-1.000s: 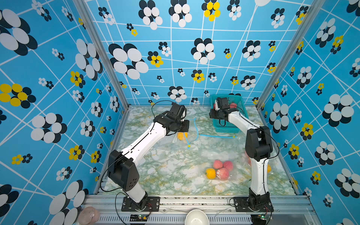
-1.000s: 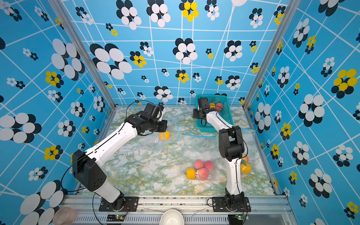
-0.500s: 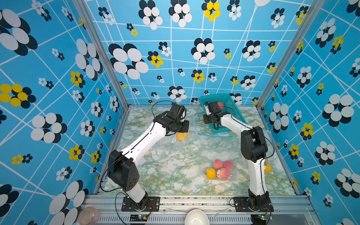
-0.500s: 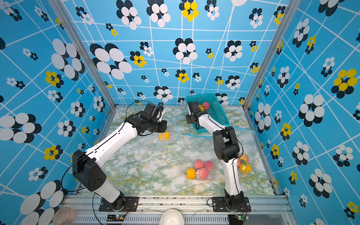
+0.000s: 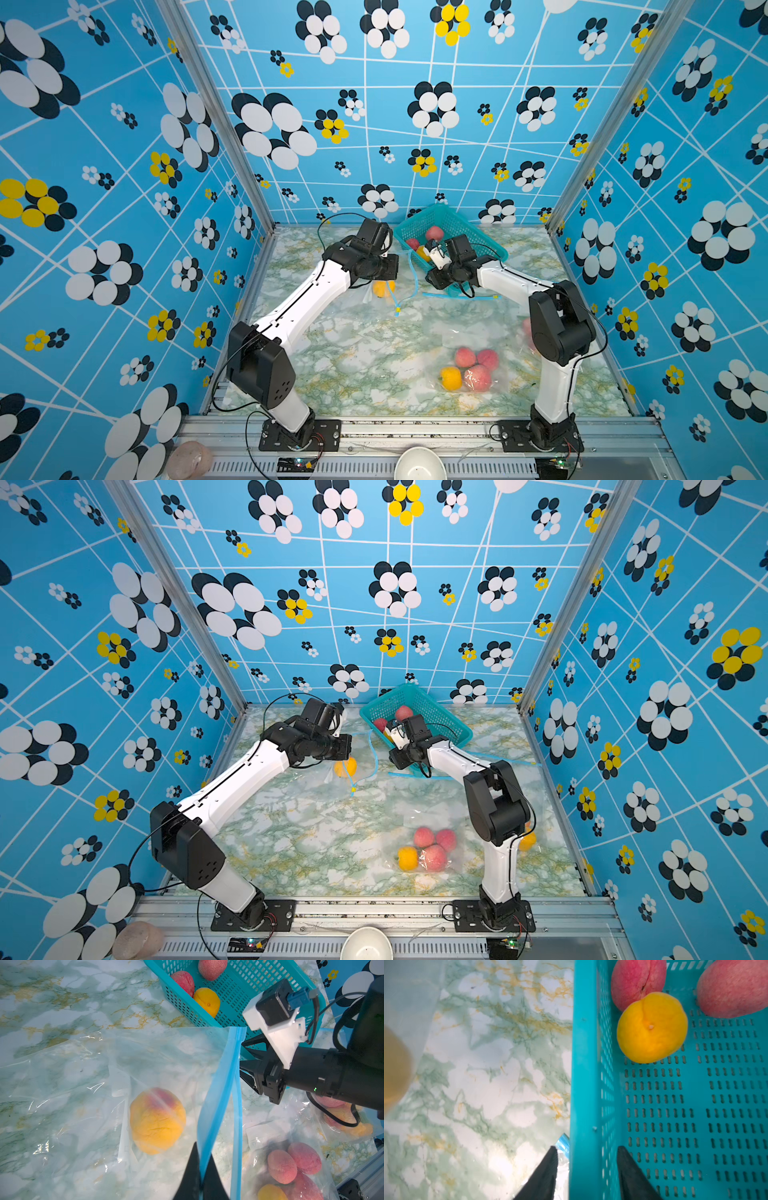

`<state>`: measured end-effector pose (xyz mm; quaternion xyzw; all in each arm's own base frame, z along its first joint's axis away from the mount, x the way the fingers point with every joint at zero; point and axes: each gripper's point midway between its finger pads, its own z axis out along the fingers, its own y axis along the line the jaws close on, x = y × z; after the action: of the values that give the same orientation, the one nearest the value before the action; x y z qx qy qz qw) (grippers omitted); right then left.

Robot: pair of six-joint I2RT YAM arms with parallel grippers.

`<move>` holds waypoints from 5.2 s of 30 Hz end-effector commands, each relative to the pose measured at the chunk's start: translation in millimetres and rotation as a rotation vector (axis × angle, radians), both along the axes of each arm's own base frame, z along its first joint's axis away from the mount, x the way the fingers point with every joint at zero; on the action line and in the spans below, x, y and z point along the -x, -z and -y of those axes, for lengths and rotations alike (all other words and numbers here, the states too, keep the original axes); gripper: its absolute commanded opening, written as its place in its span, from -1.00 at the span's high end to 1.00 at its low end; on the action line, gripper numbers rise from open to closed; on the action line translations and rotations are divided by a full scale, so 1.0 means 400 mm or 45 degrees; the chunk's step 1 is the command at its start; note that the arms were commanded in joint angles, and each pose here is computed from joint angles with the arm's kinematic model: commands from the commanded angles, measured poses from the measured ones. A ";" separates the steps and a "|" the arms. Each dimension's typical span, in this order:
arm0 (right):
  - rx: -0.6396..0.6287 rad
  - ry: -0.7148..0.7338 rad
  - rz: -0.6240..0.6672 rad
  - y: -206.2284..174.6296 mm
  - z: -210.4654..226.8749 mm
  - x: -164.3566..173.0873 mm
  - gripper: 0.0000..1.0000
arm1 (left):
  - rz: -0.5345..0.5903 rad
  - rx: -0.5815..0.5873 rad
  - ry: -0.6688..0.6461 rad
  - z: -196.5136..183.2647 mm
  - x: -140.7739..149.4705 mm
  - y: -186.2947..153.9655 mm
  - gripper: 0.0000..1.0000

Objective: Place the peach in a zip-top bag and seal the zipper
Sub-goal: Adjust the basket at the center of the board, then pick up the peach from the basket, then place the peach in the zipper food storage bag.

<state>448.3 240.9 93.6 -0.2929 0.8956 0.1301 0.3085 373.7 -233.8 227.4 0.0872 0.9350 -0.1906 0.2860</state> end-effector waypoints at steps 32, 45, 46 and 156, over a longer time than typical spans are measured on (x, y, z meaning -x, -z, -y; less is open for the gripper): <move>-0.303 1.226 -0.128 -0.015 0.545 -0.098 -0.17 | 0.044 -0.015 -0.018 -0.037 0.035 -0.022 0.87; -0.214 1.019 -0.134 0.007 0.509 -0.061 0.49 | 0.040 -0.002 -0.022 -0.035 0.024 -0.018 0.87; -0.202 1.007 -0.131 0.009 0.509 -0.056 0.50 | 0.040 -0.001 -0.018 -0.032 0.023 -0.018 0.86; -0.581 0.056 0.070 -0.517 -0.129 0.131 -0.09 | 0.037 -0.005 -0.020 -0.039 0.025 -0.010 0.86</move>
<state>414.7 271.7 308.1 -0.1773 0.8530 0.2583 0.4174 364.1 -220.5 226.1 0.0820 0.9364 -0.1791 0.2905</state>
